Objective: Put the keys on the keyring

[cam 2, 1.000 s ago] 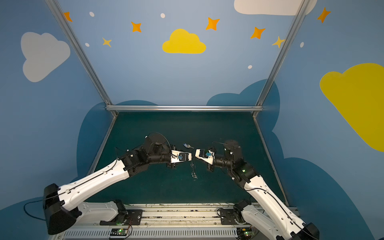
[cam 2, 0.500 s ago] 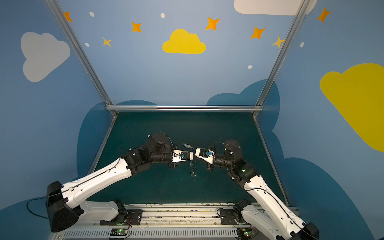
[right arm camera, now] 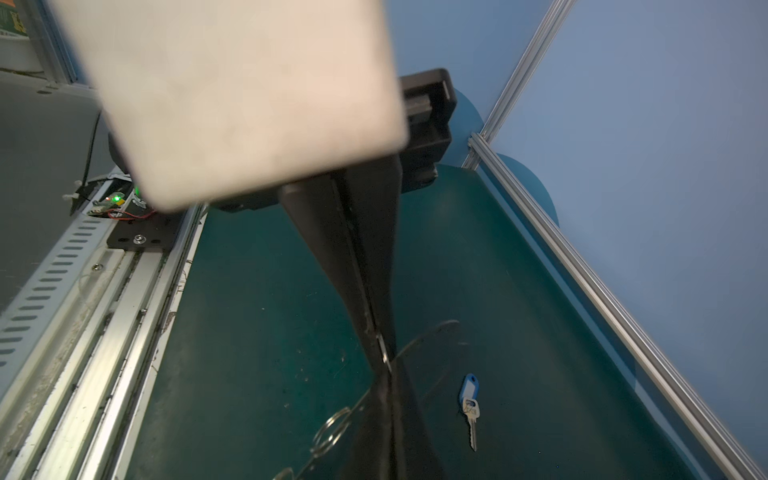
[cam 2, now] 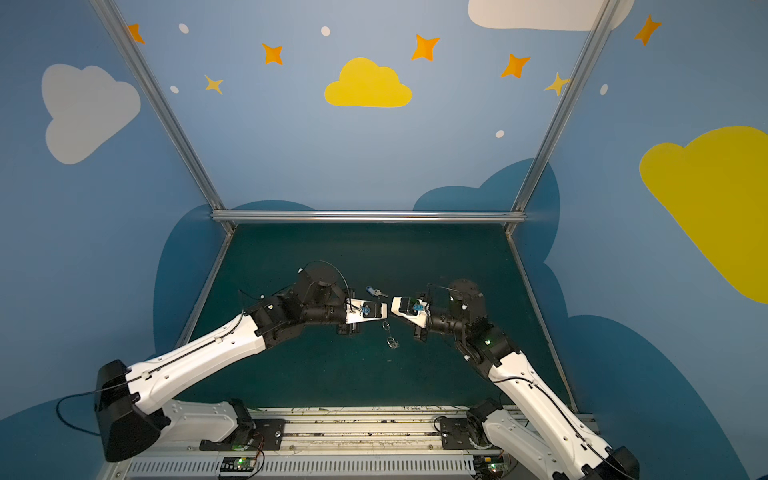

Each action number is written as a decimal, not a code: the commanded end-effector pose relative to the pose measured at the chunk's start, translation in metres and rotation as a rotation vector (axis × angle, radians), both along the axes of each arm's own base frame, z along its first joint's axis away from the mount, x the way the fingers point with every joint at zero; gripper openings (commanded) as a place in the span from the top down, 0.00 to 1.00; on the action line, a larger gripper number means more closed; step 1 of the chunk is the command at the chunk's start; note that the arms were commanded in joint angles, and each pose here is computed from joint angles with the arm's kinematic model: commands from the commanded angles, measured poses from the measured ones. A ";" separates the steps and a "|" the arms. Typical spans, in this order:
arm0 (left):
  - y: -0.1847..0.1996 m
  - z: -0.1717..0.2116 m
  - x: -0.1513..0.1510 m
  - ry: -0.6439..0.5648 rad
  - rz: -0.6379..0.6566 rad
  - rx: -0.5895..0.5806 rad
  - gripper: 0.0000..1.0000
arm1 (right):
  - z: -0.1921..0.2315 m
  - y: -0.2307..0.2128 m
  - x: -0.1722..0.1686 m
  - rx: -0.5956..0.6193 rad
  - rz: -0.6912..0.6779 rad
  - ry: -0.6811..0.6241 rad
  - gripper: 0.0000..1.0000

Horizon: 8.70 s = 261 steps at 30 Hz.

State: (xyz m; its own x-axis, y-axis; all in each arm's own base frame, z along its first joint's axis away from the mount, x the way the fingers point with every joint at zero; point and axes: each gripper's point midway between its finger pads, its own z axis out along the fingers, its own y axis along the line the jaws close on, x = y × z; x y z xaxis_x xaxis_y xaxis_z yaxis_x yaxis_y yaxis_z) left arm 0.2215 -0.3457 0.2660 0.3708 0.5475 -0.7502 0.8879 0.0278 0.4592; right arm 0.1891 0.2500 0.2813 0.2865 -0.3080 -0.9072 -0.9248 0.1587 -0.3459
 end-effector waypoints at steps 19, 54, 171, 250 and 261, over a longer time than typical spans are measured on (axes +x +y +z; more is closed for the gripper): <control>-0.006 0.025 -0.011 -0.098 -0.103 -0.065 0.97 | -0.004 -0.004 -0.016 0.002 0.079 0.029 0.81; 0.056 0.021 0.035 0.093 0.267 -0.265 0.46 | -0.016 -0.009 -0.003 -0.012 -0.002 -0.334 1.00; 0.031 -0.250 0.209 0.733 1.634 0.162 0.71 | -0.047 -0.063 0.040 -0.147 -0.417 -0.164 1.00; 0.048 -0.246 0.229 0.597 1.553 0.146 0.80 | -0.049 -0.060 0.042 -0.131 -0.416 -0.148 1.00; 0.048 -0.254 0.230 0.606 1.549 0.160 0.82 | -0.049 -0.060 0.042 -0.132 -0.416 -0.150 1.00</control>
State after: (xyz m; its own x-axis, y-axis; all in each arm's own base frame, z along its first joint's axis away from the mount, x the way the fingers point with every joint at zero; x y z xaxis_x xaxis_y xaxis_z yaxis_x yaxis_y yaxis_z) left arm 0.4497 -0.3021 0.0239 -0.8522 0.1650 -0.4966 0.1067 0.9838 0.1437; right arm 0.2303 0.1882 0.2264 0.2210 -0.5532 -0.8032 -0.7376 0.4440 -0.5087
